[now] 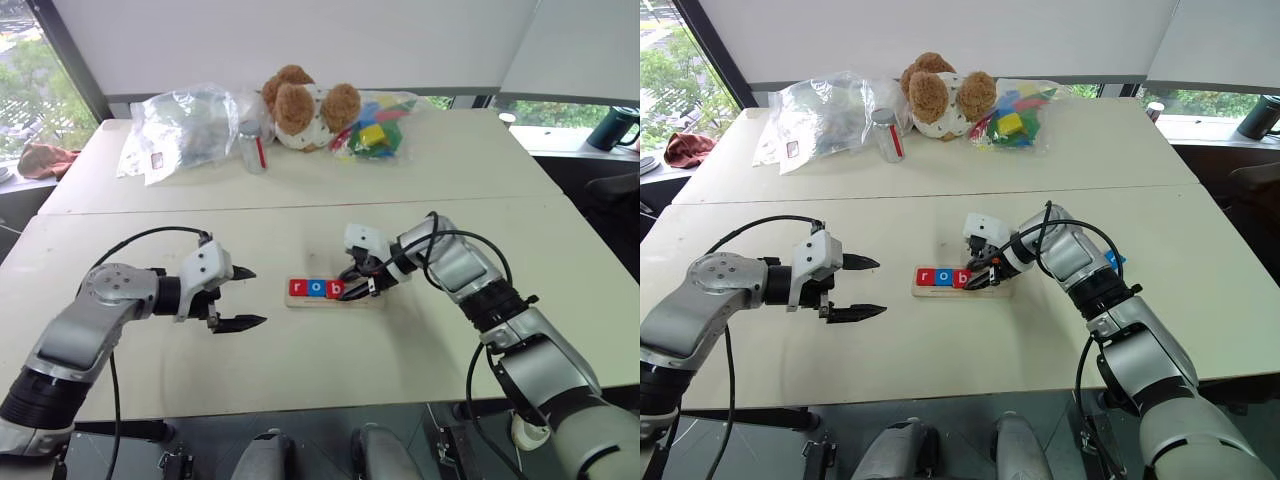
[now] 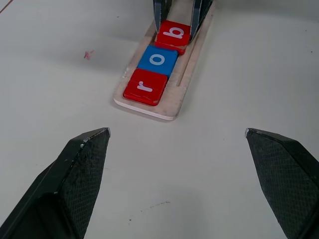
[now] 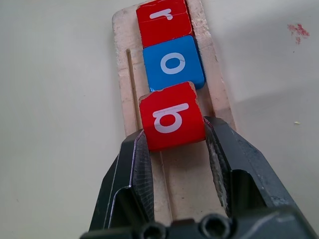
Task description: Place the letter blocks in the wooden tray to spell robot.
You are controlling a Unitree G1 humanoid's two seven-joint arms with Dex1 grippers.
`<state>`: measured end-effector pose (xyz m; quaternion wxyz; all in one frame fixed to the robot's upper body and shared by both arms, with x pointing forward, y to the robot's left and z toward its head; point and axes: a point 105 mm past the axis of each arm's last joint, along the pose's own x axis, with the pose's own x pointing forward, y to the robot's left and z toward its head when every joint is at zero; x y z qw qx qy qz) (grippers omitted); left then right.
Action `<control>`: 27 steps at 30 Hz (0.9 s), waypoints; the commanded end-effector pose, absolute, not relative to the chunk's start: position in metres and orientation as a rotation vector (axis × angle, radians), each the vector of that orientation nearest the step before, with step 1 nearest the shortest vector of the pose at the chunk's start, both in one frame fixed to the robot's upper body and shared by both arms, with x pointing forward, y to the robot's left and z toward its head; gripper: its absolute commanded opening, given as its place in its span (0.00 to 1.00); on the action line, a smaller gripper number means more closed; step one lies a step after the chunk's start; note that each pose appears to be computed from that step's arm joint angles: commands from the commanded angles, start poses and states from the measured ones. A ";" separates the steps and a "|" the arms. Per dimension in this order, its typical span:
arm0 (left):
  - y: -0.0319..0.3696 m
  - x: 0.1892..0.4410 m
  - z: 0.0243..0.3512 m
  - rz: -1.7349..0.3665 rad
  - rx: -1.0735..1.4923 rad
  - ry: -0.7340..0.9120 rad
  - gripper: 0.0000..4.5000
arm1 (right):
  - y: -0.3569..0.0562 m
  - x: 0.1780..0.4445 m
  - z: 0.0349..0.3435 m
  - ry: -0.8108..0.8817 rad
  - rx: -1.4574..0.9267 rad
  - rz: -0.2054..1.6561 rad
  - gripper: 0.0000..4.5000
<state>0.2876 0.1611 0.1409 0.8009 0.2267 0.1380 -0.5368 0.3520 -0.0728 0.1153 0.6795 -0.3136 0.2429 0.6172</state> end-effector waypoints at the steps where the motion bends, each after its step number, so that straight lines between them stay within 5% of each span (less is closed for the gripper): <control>1: 0.156 0.286 0.149 -1.163 0.512 0.255 1.00 | -0.066 0.352 0.126 0.503 -0.728 1.396 0.25; 4: 0.155 0.286 0.149 -1.164 0.510 0.254 1.00 | -0.067 0.352 0.126 0.503 -0.727 1.392 0.25; 11: 0.153 0.287 0.149 -1.169 0.508 0.251 1.00 | -0.067 0.354 0.133 0.483 -0.721 1.377 0.99; 27: 0.152 0.289 0.149 -1.171 0.506 0.248 1.00 | -0.074 0.361 0.155 0.355 -0.810 1.278 0.99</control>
